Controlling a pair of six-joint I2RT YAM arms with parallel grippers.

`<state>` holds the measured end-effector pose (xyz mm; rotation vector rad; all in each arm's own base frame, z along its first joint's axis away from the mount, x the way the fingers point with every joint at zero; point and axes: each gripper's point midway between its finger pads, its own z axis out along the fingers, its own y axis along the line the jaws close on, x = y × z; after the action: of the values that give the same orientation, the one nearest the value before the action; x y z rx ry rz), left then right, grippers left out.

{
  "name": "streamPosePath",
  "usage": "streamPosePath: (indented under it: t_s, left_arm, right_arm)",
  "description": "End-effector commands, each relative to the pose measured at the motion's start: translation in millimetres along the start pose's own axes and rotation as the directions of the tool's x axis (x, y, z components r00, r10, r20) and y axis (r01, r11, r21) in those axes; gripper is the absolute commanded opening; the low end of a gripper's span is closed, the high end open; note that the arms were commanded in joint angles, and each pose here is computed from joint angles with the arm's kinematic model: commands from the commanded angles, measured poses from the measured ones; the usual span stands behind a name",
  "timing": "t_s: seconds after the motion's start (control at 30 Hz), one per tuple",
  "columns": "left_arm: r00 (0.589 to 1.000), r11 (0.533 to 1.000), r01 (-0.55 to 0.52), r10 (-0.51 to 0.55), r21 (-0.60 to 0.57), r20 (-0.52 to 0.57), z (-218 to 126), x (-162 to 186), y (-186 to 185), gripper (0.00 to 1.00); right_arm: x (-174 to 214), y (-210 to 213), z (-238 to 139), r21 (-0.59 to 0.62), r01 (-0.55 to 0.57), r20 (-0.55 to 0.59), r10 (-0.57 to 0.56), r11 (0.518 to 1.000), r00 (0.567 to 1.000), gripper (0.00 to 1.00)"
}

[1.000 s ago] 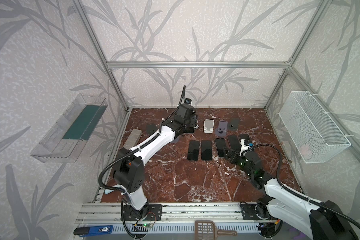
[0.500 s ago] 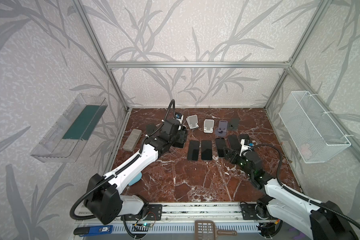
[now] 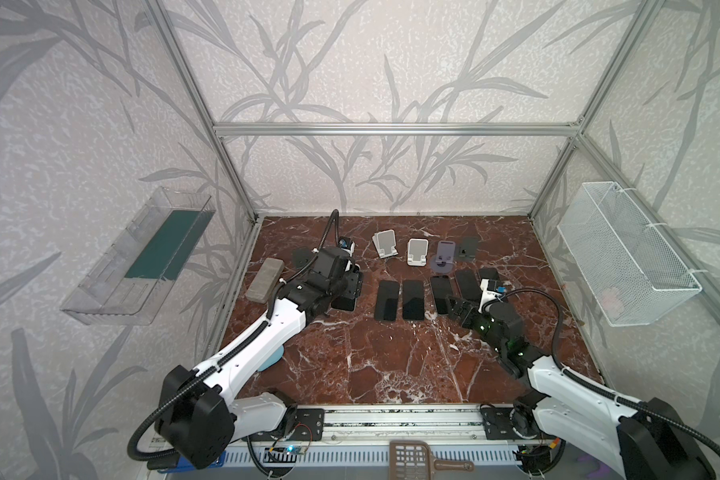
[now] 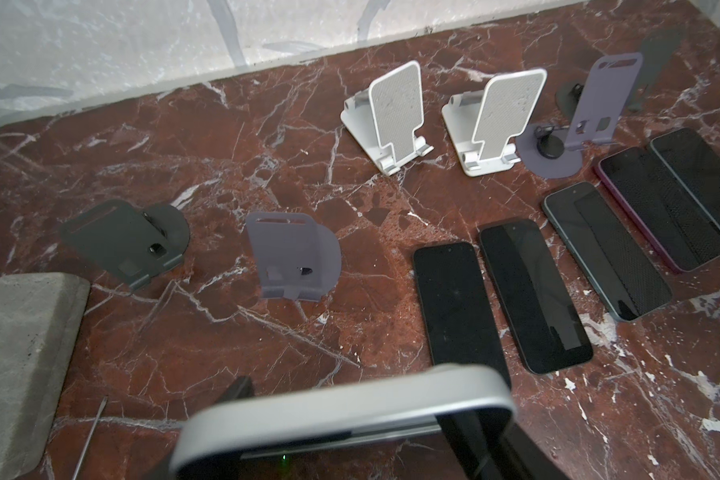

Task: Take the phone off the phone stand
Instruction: 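Carry the held phone with the left gripper toward the robot, then lower the held phone flat onto the table beside the flat phones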

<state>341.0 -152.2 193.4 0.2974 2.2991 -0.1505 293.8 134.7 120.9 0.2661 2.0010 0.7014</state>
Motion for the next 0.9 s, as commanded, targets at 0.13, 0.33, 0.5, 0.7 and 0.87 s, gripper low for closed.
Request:
streamPosePath:
  t_s: [0.13, 0.33, 0.5, 0.7, 0.87]
  left_arm:
    - [0.994, 0.999, 0.009, -0.004, 0.041, -0.108, 17.4, 4.1, -5.5, 0.45]
    - [0.978, 0.998, 0.005, 0.009, 0.064, -0.207, 40.5, 19.3, -12.0, 0.44]
    - [0.952, 0.998, 0.017, 0.002, 0.057, -0.307, 58.8, 32.0, -14.8, 0.42]
    - [0.885, 0.997, 0.016, 0.022, 0.079, -0.464, 79.5, 55.8, -23.2, 0.37]
    - [0.839, 0.998, 0.009, 0.023, 0.057, -0.543, 91.6, 75.1, -21.9, 0.35]
  right_arm:
    - [-5.6, 5.5, 0.6, -0.015, 0.005, 0.02, -0.004, 1.0, 1.0, 0.92]
    - [-5.1, 5.8, 1.8, -0.015, 0.006, 0.017, -0.006, 1.0, 1.0, 0.92]
    - [-8.8, 5.8, -1.2, -0.008, 0.023, 0.029, -0.023, 1.0, 0.999, 0.92]
    - [-10.0, 4.8, -2.3, -0.002, 0.031, 0.035, -0.03, 1.0, 0.999, 0.92]
    - [-10.7, 5.1, -2.9, -0.002, 0.032, 0.037, -0.032, 0.999, 0.999, 0.92]
